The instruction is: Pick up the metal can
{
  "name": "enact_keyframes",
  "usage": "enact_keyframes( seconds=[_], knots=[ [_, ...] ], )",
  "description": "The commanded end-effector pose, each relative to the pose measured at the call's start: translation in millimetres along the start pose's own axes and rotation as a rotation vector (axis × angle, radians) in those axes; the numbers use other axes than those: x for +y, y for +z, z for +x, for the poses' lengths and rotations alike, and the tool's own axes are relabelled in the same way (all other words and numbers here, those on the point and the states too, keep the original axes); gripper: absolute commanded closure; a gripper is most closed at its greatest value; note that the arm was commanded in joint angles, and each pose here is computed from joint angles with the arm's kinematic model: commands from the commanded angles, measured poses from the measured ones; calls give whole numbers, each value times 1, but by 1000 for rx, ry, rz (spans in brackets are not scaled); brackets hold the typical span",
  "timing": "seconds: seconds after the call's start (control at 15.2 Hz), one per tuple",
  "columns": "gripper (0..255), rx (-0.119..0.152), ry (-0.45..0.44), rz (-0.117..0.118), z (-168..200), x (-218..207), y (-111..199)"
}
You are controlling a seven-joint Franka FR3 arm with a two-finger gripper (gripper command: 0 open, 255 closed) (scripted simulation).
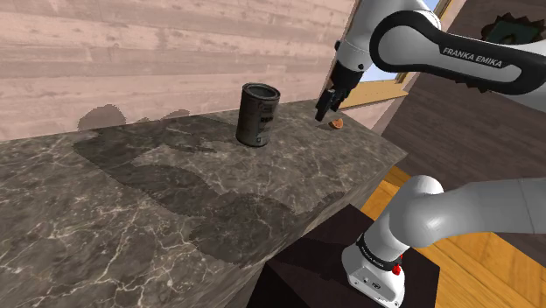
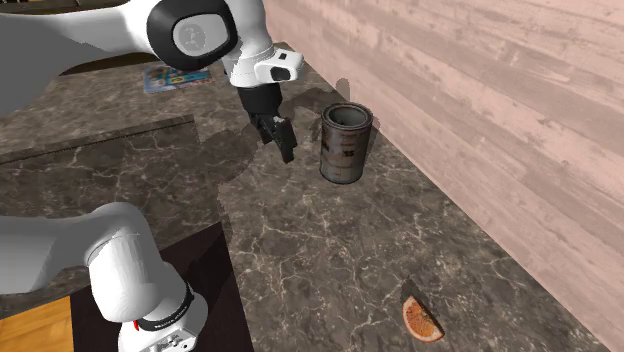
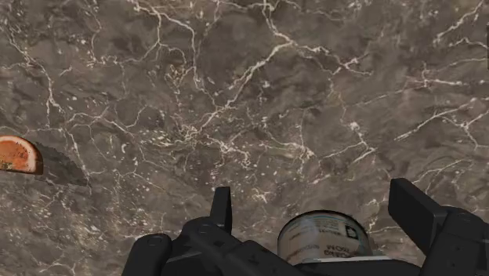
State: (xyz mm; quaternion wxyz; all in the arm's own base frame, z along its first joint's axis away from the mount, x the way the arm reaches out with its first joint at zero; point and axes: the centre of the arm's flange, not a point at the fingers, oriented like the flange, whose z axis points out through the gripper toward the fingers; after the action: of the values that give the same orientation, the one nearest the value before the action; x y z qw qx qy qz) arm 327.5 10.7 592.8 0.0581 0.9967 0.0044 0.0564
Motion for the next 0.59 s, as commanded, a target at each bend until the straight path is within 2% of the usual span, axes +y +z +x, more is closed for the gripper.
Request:
enact_keyframes(
  seconds=[0.0,0.53],
  knots=[
    [0,0,0,0,0,0,0],
    [0,-65,71,52,115,9,10]
  ],
)
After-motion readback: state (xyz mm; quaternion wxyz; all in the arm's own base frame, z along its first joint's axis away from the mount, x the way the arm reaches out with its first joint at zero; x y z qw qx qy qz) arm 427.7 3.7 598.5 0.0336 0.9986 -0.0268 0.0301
